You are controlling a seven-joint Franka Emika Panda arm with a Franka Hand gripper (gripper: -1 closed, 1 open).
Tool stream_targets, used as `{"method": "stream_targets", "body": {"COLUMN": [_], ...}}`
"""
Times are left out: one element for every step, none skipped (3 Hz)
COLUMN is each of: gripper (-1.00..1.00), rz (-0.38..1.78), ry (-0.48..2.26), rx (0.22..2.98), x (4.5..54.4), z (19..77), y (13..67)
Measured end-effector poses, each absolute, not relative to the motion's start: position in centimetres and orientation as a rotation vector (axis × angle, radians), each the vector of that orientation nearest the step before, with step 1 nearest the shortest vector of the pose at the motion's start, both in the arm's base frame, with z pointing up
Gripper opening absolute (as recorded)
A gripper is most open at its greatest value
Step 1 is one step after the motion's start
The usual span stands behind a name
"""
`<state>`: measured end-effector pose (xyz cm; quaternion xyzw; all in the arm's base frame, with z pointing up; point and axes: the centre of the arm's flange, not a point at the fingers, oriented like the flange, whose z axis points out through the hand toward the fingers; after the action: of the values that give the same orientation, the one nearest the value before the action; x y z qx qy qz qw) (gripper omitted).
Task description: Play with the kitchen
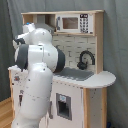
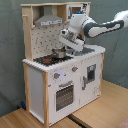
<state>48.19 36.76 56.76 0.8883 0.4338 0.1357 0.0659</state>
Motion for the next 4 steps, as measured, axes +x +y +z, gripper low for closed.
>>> {"method": "stream_targets", "body": {"gripper": [1.00, 1.00, 1.00, 1.00], "rz": [0.392, 0.372, 0.346, 0.315], "ry": [1.339, 1.354, 1.362, 1.365], "rx": [2.667, 2.660, 2.651, 2.641], "x": [49.0, 49.9, 51.0, 52.1], "z": [56.8, 56.5, 56.0, 55.4], "y": [37.2, 37.7, 38.2, 38.8]}}
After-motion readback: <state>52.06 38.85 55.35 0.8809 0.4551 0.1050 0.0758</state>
